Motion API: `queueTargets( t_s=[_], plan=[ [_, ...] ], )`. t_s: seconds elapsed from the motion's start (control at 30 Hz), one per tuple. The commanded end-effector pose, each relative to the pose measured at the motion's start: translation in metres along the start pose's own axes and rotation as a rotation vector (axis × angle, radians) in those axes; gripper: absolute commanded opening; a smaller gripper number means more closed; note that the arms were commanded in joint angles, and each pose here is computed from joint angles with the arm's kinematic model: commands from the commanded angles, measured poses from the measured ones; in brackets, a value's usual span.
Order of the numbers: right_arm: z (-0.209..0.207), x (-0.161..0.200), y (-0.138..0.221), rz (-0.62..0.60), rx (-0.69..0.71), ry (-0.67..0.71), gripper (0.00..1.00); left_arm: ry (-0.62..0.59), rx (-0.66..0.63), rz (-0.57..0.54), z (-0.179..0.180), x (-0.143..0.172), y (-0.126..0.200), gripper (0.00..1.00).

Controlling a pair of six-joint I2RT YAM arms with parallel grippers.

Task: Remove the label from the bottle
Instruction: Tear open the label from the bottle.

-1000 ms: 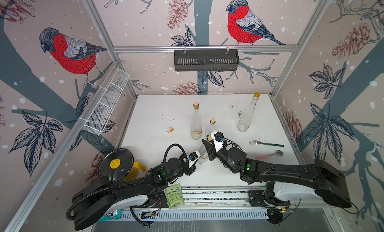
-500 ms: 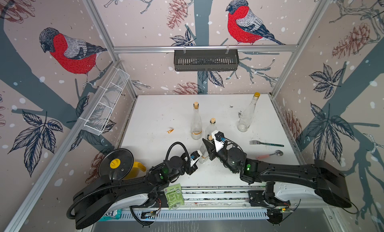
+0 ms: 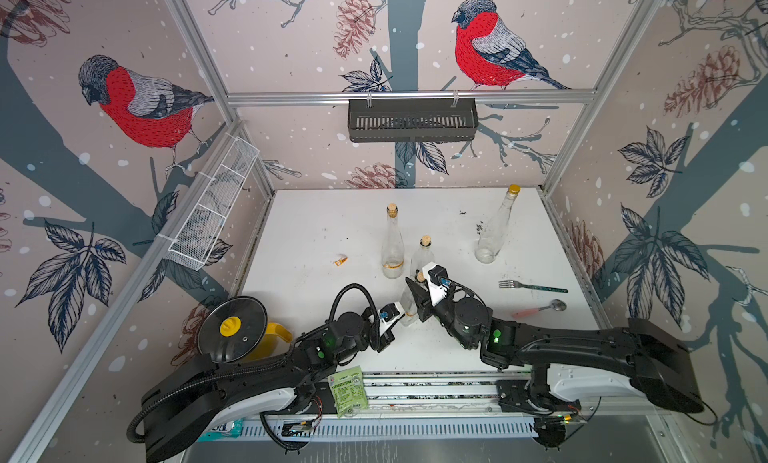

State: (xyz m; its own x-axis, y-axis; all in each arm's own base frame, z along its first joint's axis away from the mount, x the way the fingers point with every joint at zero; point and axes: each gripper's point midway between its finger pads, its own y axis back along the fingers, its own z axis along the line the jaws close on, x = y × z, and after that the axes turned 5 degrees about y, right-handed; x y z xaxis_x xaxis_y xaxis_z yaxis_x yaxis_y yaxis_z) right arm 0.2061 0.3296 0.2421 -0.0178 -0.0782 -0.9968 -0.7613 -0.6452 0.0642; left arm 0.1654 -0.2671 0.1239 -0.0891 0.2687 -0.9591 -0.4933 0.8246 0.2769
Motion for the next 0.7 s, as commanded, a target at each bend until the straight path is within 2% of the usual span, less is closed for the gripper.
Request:
queueTargets(
  t_s=[0.0,0.27,0.33,0.4,0.43,0.53,0.67],
  plan=[
    [-0.011,-0.014,0.002,-0.046,0.065,0.006,0.00,0.003,0.039,-0.016,-0.007,-0.005,0.001,0.00],
    [-0.011,-0.014,0.004,-0.051,0.077,0.011,0.00,0.039,0.044,-0.006,-0.008,-0.003,0.001,0.02],
    [-0.011,-0.014,0.004,-0.051,0.077,0.010,0.00,0.053,0.028,-0.006,-0.005,-0.002,0.001,0.22],
    [-0.011,-0.014,0.005,-0.055,0.073,0.009,0.00,0.053,0.012,-0.005,-0.002,-0.001,0.000,0.51],
    [-0.010,-0.014,0.004,-0.055,0.070,0.009,0.00,0.053,0.007,-0.004,-0.002,-0.001,-0.001,0.56],
    [-0.007,-0.015,0.005,-0.058,0.054,0.014,0.00,0.039,-0.004,-0.001,0.001,-0.001,-0.004,0.61],
    [-0.004,-0.016,0.007,-0.067,0.029,0.015,0.00,0.029,-0.027,-0.004,0.005,-0.004,-0.010,0.60]
  ],
)
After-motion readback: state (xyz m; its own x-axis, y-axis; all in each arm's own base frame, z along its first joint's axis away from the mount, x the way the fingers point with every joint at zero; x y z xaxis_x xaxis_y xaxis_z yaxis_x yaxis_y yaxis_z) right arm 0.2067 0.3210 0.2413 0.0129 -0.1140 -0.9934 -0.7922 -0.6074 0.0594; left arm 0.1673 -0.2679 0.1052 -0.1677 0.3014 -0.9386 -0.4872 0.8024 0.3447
